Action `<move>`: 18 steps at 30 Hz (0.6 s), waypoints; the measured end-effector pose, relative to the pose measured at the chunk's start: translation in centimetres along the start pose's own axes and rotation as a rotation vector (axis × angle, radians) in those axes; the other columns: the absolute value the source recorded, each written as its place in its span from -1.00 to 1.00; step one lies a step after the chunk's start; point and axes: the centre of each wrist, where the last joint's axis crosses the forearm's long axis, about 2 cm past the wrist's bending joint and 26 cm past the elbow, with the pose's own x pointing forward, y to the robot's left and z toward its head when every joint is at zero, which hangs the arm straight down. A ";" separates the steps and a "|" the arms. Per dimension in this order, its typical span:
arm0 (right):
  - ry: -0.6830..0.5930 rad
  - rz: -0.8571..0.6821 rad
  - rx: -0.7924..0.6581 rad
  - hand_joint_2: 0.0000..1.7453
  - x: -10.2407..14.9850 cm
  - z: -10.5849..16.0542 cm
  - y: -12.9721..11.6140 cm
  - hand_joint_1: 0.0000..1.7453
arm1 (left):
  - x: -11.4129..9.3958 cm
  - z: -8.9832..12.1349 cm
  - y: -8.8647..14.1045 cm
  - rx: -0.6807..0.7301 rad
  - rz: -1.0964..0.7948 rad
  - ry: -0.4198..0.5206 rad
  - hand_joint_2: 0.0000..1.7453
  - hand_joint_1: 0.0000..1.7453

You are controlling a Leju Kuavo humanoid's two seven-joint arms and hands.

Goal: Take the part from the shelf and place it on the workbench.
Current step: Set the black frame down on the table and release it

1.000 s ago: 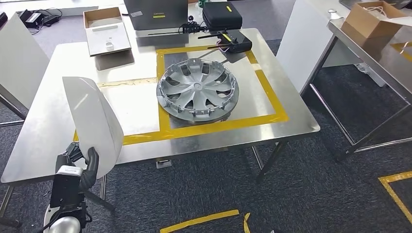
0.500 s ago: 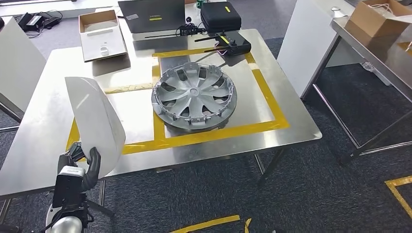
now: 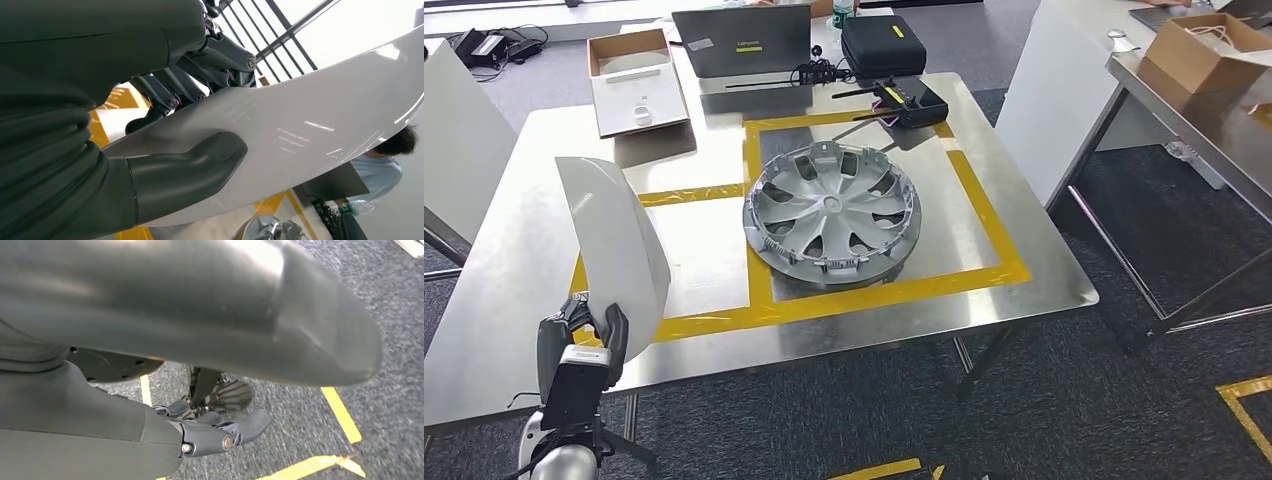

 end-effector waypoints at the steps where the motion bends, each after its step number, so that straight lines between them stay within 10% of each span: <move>1: 0.000 0.002 0.003 -1.00 0.0 0.0 0.0 -1.00 | -0.1 -0.3 0.0 -0.005 -0.029 -0.017 1.00 1.00; 9: -0.001 0.005 0.015 -1.00 0.1 0.0 0.1 -1.00 | -2.4 -3.9 2.1 -0.026 -0.263 -0.191 1.00 1.00; 18: 0.013 0.022 0.031 -1.00 -0.1 0.0 0.5 -1.00 | -7.3 -8.7 6.6 -0.055 -1.099 -0.159 1.00 1.00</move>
